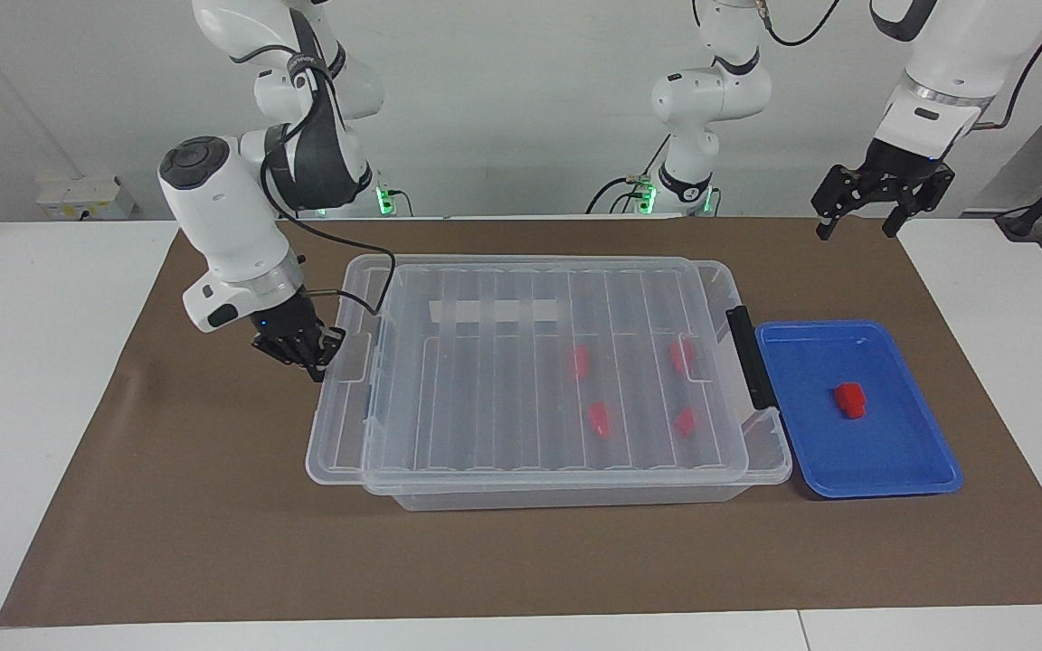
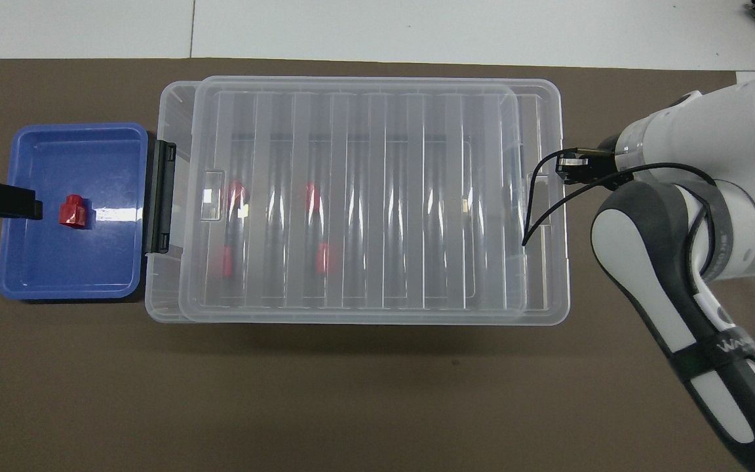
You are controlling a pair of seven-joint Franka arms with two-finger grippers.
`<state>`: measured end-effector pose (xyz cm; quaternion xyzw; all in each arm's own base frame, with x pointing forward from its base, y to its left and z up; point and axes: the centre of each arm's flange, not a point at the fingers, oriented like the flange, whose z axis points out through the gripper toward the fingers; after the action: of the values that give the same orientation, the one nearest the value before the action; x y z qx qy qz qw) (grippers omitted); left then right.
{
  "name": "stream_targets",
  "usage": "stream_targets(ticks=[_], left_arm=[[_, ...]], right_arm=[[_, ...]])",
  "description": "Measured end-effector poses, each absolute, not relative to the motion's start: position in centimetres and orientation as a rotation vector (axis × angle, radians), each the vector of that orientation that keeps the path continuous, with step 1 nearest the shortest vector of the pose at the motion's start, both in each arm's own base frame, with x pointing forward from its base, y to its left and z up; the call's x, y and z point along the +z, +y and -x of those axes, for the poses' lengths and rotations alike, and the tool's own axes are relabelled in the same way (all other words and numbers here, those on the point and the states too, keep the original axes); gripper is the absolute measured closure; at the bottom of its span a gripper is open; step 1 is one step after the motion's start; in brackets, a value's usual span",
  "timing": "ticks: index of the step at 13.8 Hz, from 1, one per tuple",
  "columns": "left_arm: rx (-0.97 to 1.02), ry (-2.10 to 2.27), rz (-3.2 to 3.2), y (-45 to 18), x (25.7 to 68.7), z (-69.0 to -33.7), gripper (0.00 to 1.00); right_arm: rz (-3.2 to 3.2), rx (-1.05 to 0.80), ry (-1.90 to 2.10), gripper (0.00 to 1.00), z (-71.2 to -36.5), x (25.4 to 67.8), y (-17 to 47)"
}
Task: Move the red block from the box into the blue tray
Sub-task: 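Slide the clear lid back over the box with the right gripper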
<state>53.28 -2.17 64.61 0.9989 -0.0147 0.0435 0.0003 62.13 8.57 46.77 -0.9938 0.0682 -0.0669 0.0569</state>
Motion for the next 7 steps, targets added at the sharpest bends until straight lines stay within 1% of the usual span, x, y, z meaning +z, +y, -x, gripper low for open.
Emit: stream_targets(ticks=[7], left_arm=[[0.137, -0.046, -3.138, -2.2, 64.6, -53.3, 0.00]], right_arm=[[3.011, -0.198, 0.172, 0.99, -61.6, 46.8, 11.7]])
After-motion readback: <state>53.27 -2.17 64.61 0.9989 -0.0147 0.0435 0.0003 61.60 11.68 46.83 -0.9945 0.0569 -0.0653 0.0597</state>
